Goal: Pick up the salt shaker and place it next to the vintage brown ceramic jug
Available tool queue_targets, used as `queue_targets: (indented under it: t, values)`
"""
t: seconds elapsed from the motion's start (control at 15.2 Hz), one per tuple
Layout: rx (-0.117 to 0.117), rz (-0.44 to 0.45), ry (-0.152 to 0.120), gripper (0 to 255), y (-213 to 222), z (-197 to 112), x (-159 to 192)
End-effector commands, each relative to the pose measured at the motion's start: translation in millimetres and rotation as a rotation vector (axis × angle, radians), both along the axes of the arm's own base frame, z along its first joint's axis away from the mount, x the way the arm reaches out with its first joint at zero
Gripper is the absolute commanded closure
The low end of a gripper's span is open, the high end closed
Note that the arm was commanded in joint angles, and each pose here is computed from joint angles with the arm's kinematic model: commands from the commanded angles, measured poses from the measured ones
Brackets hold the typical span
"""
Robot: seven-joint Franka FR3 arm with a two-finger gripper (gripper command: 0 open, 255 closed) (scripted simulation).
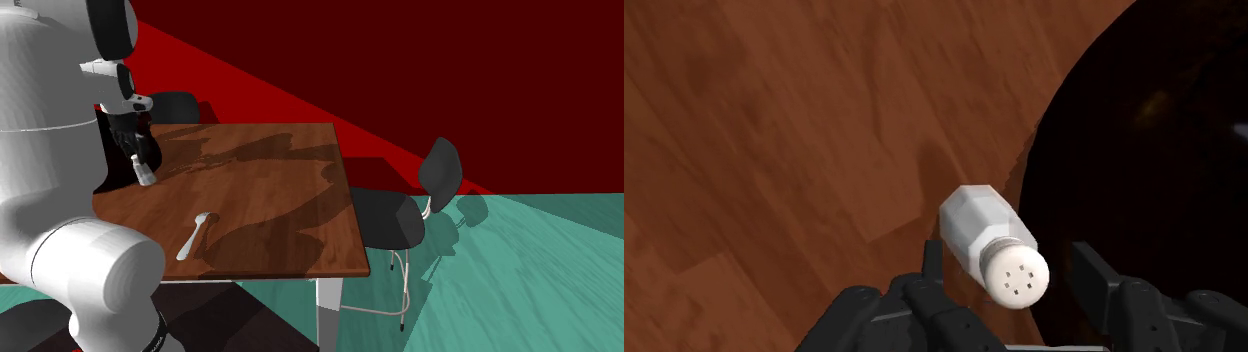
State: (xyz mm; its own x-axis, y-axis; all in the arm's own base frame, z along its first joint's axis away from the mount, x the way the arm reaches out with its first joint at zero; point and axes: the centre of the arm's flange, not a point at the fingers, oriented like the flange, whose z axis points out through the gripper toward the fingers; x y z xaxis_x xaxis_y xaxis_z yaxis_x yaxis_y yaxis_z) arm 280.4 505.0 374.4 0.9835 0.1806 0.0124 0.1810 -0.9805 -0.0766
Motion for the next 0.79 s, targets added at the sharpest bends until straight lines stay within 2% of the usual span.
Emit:
queue_targets:
  t: [0.0,0.26,0.53,0.73]
  values:
    - [0.000,0.000,0.000,0,0.0,0.0,0.0]
    - [0.000,0.000,0.000,0,0.0,0.0,0.0]
    - [0.000,0.000,0.000,0,-3.9,49.9,0.1]
    - [0.000,0.000,0.000,0,-3.9,49.9,0.1]
